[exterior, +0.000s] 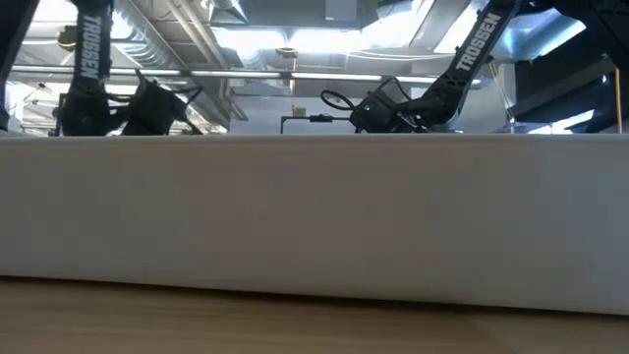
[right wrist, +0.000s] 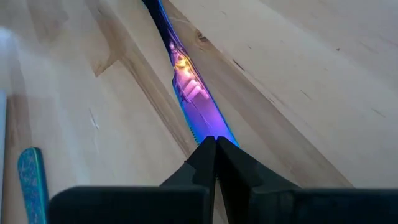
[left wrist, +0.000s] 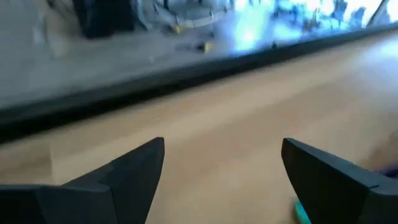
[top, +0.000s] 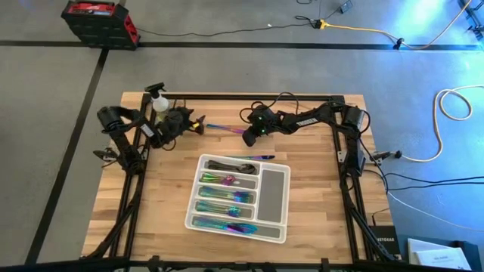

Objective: Sort silverware
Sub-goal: Put the purple knife into the white silverware tray

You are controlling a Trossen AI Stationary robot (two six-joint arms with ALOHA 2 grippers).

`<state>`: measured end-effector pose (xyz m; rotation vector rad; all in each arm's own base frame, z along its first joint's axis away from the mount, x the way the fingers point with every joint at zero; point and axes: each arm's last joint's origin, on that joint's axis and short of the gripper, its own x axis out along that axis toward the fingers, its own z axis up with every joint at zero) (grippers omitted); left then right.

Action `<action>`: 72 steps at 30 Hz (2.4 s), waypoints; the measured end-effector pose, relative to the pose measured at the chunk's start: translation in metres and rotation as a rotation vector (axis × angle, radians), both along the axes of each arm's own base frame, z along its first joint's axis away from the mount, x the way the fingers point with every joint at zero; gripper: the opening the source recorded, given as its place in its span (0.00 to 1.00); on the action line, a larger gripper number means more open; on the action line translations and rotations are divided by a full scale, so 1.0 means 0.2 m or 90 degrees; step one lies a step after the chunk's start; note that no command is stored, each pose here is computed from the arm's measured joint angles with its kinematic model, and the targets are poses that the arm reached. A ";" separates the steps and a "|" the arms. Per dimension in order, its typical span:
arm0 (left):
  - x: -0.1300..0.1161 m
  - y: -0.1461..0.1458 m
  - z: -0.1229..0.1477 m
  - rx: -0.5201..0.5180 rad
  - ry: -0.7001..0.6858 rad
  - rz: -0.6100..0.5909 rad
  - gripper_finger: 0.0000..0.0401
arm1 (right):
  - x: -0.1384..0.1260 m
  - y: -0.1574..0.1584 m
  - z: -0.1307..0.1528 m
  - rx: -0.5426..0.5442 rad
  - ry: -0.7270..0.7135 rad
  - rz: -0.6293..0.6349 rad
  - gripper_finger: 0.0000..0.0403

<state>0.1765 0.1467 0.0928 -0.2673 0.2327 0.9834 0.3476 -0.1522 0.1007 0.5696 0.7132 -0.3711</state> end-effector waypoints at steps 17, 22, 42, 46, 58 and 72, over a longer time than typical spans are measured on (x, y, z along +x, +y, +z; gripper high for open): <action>0.17 -0.04 -0.09 0.130 0.241 -0.281 0.77 | 0.00 0.00 0.00 0.007 -0.004 0.008 0.00; 0.16 -0.02 -0.09 0.151 0.257 -0.335 0.77 | 0.00 0.01 0.00 0.013 -0.004 0.016 0.00; 0.13 0.02 -0.08 0.133 0.236 -0.356 0.77 | 0.00 0.01 0.05 -0.026 -0.011 0.041 0.00; 0.13 0.02 -0.08 0.131 0.234 -0.355 0.77 | -0.02 0.01 0.04 -0.021 0.022 0.030 0.00; 0.13 0.01 -0.08 0.132 0.227 -0.370 0.77 | -0.03 -0.02 0.04 -0.081 0.051 -0.028 0.00; 0.13 0.01 -0.07 0.134 0.198 -0.405 0.77 | -0.08 -0.15 0.05 -0.079 0.027 -0.068 0.00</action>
